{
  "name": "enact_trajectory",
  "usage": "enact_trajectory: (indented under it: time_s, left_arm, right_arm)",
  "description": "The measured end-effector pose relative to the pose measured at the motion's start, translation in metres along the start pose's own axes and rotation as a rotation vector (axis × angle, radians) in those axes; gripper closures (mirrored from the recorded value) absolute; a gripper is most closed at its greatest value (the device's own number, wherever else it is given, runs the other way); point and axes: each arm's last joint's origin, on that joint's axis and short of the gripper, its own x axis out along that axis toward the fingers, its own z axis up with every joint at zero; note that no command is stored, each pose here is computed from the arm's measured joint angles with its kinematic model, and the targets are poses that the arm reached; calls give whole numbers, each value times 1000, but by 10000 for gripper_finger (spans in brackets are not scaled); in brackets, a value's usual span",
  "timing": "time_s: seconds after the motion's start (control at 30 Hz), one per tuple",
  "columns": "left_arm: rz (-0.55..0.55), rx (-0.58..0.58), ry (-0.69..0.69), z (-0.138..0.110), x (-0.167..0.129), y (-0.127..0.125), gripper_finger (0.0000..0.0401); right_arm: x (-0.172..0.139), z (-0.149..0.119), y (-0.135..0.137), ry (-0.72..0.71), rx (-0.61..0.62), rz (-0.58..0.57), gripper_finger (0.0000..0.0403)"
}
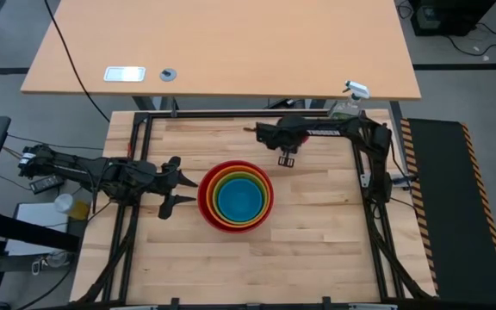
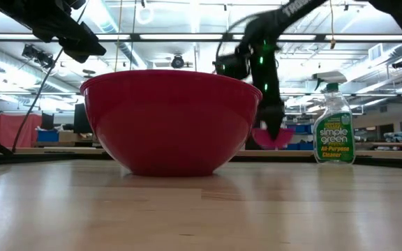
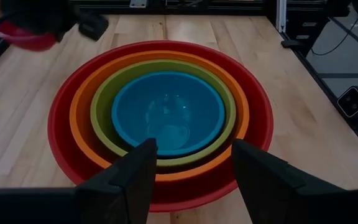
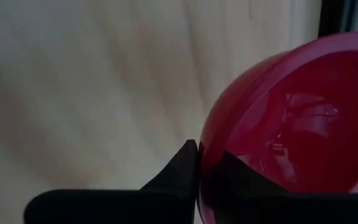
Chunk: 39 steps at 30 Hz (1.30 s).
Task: Nest bowls inside each other
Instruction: Stack the pink bowl on top of the blue bowl
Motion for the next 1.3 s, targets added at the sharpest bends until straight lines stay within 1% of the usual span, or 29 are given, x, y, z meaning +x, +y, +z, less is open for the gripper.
enact_trajectory:
  time_s: [0.13,0.2,0.27,0.37,0.5,0.63,0.7,0.77,0.97,1.03,1.1,1.2,1.3]
  left_arm:
    - [0,11,0,0,0,0,191]
    - [0,12,0,0,0,0,191]
    - [0,12,0,0,0,0,191]
    - [0,13,0,0,0,0,191]
    - [0,14,1,0,0,0,191]
    - [0,14,1,0,0,0,191]
    - [0,14,-1,0,0,0,191]
    - [-1,13,-8,1,0,0,191]
    - [-1,7,-13,1,0,0,191]
    - [-1,4,-14,1,0,0,191]
    - [-1,1,-14,1,0,0,191]
    - [-1,-3,-14,1,0,0,191]
    - [-1,-3,-14,1,0,0,191]
  right_arm:
    - [-42,-7,26,16,-31,7,377]
    - [-65,-9,44,-5,-50,7,382]
    - [-88,-10,64,-56,-70,6,382]
    - [-120,-11,94,-194,-84,9,372]
    - [-158,-12,132,-423,-45,22,362]
    - [-181,-6,166,-666,-42,127,370]
    - [-183,0,183,-727,-68,179,373]
    - [-174,6,197,-728,-96,205,374]
    - [-128,27,227,-605,-176,231,372]
    - [-114,32,235,-570,-198,221,372]
    - [-104,35,240,-546,-223,211,371]
    - [-97,38,242,-529,-253,218,367]
    - [-95,40,238,-521,-247,231,349]
